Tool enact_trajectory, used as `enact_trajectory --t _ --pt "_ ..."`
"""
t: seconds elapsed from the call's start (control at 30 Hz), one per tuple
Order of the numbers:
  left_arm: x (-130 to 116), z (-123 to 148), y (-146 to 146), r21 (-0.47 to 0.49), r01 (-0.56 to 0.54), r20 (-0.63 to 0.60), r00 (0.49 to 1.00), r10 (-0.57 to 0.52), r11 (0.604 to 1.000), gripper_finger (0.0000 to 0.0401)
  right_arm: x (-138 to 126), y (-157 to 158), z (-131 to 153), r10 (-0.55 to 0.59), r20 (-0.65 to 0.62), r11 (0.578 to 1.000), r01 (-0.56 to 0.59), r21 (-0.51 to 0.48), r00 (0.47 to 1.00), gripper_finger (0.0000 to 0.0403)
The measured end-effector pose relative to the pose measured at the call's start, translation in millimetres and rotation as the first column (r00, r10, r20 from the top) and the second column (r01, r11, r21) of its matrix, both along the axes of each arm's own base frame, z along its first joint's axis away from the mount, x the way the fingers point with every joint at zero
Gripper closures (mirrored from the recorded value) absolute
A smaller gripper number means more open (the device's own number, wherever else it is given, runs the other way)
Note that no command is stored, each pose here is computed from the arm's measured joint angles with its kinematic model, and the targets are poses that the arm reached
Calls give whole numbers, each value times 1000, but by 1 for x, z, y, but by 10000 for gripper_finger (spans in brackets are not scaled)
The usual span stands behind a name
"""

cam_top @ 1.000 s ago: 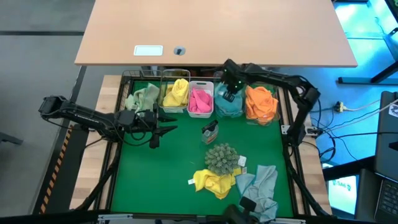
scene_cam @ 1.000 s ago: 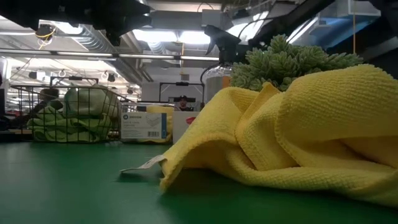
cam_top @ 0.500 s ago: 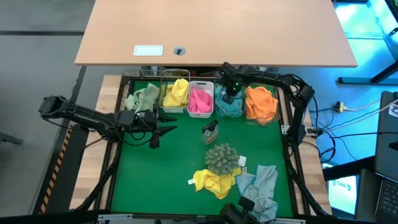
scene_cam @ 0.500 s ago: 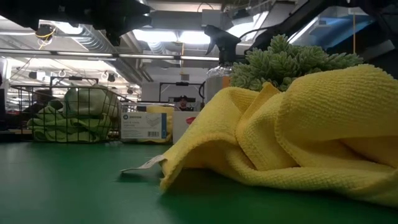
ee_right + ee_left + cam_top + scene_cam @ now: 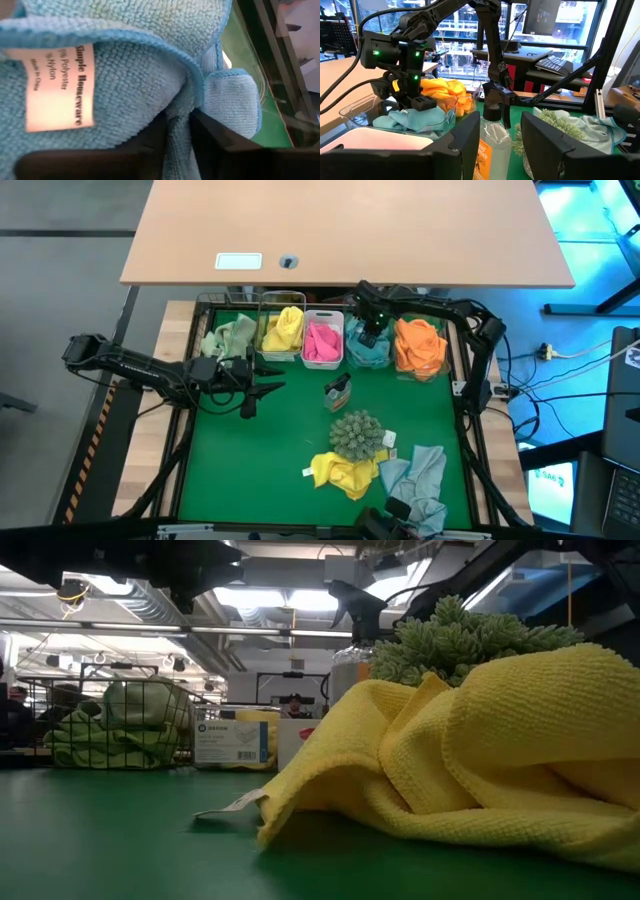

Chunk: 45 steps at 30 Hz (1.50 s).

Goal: Sort microfiber towel by color & place in baskets
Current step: Put the blue microfiber towel into the middle transparent bin, then put the yellow microfiber towel into the left transparent bin

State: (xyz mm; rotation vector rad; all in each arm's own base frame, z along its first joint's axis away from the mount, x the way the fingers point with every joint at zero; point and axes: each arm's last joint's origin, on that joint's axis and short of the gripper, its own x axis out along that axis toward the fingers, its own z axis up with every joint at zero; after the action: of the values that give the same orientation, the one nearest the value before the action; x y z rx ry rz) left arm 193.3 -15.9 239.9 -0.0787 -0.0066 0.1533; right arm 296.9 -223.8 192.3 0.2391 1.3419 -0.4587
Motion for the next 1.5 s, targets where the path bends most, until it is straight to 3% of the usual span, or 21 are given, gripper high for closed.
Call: enact_trajectory --t 0.13,0.27,0.87,1.27,1.5 --pt "0 0 0 0 0 -1 1000 0 1000 264 -4 3 6 1 -56 999 1 40 998 274" --pt "0 0 0 1 0 -1 1000 0 1000 264 -6 3 25 -3 -129 999 9 50 992 254" --pt "0 0 0 1 0 -1 1000 0 1000 264 -2 0 128 -12 -63 999 10 -37 998 253" --pt "0 0 0 1 0 -5 1000 0 1000 264 14 58 179 146 -52 988 -148 -46 988 253" --pt "0 -1 0 2 15 -8 1000 -15 1000 264 29 97 199 236 -44 956 -240 -169 971 253"
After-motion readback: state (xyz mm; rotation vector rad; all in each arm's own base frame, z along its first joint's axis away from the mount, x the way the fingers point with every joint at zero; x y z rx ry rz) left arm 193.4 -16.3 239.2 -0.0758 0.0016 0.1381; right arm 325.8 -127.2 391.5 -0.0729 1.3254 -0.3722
